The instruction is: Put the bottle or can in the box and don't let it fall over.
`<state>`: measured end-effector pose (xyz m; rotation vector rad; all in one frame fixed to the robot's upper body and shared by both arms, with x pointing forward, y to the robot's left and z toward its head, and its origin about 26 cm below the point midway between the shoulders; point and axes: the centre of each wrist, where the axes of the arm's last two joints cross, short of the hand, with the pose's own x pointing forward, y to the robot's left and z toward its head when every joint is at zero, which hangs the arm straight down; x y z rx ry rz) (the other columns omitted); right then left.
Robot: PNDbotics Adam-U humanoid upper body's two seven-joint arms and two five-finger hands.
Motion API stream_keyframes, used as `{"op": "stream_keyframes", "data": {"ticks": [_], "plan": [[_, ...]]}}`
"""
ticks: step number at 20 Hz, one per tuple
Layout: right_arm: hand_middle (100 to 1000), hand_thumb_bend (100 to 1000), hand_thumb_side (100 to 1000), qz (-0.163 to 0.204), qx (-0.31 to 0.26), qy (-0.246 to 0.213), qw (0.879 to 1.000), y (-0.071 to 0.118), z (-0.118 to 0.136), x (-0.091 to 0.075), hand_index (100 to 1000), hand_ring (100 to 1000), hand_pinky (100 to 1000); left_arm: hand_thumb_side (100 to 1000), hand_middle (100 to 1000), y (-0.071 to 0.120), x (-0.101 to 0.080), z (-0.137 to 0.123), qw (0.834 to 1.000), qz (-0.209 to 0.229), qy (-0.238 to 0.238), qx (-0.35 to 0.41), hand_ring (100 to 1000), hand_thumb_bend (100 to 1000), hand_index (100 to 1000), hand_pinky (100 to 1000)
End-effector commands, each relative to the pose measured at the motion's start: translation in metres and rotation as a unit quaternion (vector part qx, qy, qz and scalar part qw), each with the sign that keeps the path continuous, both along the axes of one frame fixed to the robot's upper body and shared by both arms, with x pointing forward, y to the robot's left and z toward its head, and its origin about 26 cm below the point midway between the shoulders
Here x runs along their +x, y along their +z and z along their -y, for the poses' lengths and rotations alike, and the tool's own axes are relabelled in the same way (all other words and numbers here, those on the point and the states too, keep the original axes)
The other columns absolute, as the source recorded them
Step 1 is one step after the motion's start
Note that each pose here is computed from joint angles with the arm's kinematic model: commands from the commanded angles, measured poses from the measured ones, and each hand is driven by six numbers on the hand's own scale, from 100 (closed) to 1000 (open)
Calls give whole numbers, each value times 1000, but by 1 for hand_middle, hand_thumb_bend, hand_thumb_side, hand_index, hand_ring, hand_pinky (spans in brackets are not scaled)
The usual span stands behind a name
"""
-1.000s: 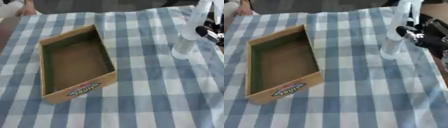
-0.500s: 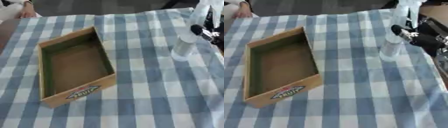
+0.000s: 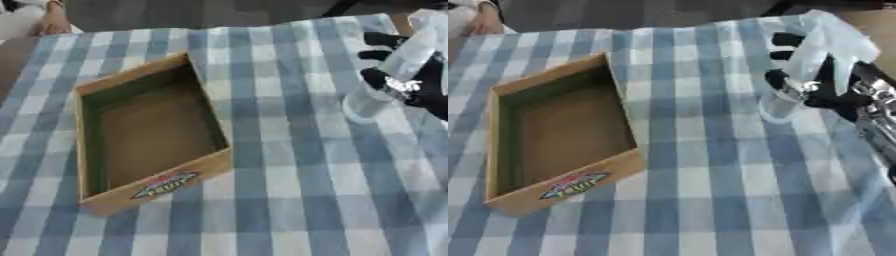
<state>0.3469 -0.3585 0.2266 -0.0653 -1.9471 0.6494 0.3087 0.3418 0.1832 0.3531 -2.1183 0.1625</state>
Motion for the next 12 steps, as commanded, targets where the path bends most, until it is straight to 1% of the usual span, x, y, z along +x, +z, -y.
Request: {"op": "stream_keyframes", "data": {"ticks": [1, 5, 6, 9, 10, 12], "plan": [[1000, 372, 209, 8, -19, -6, 1000, 7, 2, 3, 860, 916, 833, 617, 762, 9, -1, -1, 1000, 13, -3, 8, 1000, 100, 708, 1000], [1000, 361, 145, 0, -30, 3, 1000, 6, -2, 8, 848, 888, 810, 618, 761, 9, -1, 0, 1000, 13, -5, 7, 1000, 100, 708, 1000], [1000, 357, 109, -2, -32, 6, 999, 6, -3, 9, 834, 871, 797, 617, 761, 9, -1, 0, 1000, 13, -5, 7, 1000, 100, 708, 1000], [971, 348, 100, -7, -35, 12, 999, 4, -6, 11, 805, 832, 760, 617, 761, 9, -1, 0, 1000, 14, -6, 7, 1000, 100, 708, 1000], [953, 338, 100, -8, -35, 12, 999, 3, -7, 11, 789, 804, 726, 617, 761, 9, -1, 0, 1000, 14, -6, 7, 1000, 100, 708, 1000], [926, 312, 100, -8, -31, 9, 999, 2, -7, 13, 759, 775, 680, 618, 761, 9, -1, 0, 1000, 13, -7, 7, 1000, 100, 708, 1000]]}}
